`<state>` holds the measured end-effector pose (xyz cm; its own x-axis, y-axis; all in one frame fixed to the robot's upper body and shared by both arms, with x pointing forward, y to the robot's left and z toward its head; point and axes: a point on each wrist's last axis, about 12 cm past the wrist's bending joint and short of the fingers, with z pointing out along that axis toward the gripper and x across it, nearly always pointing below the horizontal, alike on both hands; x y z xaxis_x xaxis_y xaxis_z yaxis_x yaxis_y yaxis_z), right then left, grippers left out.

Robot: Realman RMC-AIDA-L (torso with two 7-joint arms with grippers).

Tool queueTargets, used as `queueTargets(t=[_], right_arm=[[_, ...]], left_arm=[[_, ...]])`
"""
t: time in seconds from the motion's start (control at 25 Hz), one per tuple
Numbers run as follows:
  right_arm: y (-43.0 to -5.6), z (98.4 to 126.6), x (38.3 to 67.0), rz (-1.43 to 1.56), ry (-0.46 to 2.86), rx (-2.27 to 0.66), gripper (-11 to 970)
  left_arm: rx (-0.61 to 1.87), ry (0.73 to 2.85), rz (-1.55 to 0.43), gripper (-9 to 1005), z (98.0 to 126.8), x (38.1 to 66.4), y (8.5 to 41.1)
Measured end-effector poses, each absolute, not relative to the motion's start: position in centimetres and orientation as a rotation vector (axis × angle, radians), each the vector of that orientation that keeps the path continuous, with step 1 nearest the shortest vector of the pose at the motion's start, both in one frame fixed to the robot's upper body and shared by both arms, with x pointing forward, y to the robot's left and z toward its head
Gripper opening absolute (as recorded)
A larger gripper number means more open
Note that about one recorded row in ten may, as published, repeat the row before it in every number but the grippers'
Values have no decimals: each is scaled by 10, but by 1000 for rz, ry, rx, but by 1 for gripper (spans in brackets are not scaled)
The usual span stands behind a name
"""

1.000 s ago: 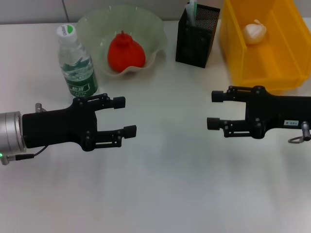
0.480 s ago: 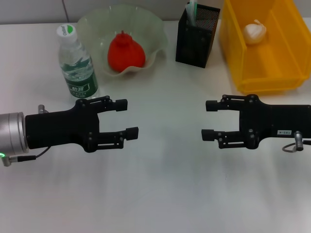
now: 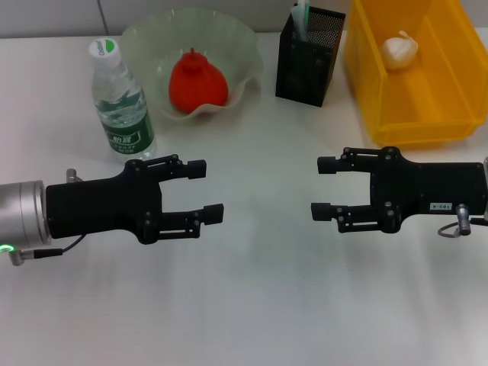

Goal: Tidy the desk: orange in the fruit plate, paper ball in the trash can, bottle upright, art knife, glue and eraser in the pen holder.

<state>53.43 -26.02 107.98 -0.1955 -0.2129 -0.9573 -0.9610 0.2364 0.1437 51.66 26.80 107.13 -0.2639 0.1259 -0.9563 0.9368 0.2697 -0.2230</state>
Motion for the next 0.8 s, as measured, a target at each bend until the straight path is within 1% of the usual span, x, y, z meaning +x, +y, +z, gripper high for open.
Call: queueTargets(t=[0.8], right_arm=[[-261, 1079, 533, 1045, 1608, -1115, 762]], left_arm=[[998, 1625, -1117, 802, 1070, 516, 265]])
